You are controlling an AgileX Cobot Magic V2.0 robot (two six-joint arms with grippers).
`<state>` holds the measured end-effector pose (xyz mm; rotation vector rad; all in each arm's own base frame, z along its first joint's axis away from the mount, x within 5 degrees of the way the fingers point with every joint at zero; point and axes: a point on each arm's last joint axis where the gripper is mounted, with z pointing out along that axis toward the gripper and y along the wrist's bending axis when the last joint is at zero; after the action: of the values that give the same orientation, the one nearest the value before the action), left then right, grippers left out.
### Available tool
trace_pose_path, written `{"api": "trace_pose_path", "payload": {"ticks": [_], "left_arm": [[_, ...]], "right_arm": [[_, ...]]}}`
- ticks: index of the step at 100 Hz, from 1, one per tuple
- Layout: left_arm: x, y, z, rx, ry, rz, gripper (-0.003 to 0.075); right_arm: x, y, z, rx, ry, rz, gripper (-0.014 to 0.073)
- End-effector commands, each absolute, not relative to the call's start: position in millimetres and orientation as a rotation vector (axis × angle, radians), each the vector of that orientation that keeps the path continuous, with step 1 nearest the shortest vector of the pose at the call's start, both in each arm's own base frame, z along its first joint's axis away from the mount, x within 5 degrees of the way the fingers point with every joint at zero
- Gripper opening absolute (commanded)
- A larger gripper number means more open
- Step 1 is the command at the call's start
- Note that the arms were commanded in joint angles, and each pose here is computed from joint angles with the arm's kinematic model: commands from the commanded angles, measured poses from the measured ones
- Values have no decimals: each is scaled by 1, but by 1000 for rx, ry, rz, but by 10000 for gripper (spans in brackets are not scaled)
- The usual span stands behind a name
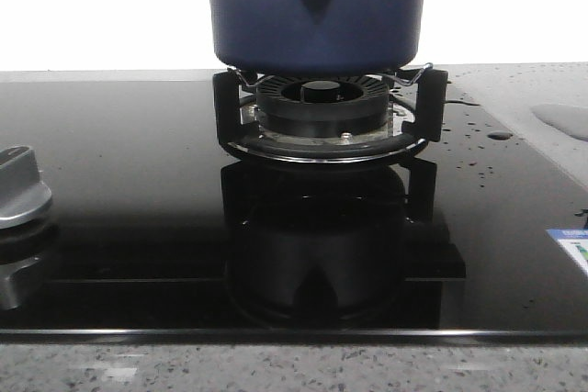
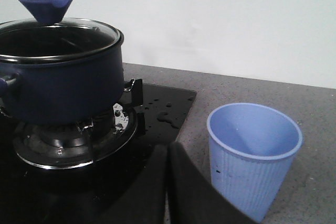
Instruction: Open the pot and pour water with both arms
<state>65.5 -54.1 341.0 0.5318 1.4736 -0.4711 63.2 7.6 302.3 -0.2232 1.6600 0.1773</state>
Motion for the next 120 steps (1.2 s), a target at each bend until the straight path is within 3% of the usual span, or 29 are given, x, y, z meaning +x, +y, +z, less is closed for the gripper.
{"api": "trace_pose_path", "payload": {"ticks": [1, 63, 79, 104, 120], "left_arm": [[61, -50, 346, 444, 1429, -489, -20], [58, -50, 344, 447, 1422, -489, -20], [65, -36, 349, 296, 1394, -361, -20], [74, -10, 344, 200, 1450, 29, -20], [77, -4, 327, 150, 1395, 86, -20]], "right_arm": [[63, 10, 314, -257, 1593, 180, -71], [63, 10, 314, -258, 1592, 178, -71], [63, 10, 314, -258, 1592, 178, -71], [63, 10, 314, -258, 1592, 178, -71], [63, 10, 314, -258, 1592, 178, -71]]}}
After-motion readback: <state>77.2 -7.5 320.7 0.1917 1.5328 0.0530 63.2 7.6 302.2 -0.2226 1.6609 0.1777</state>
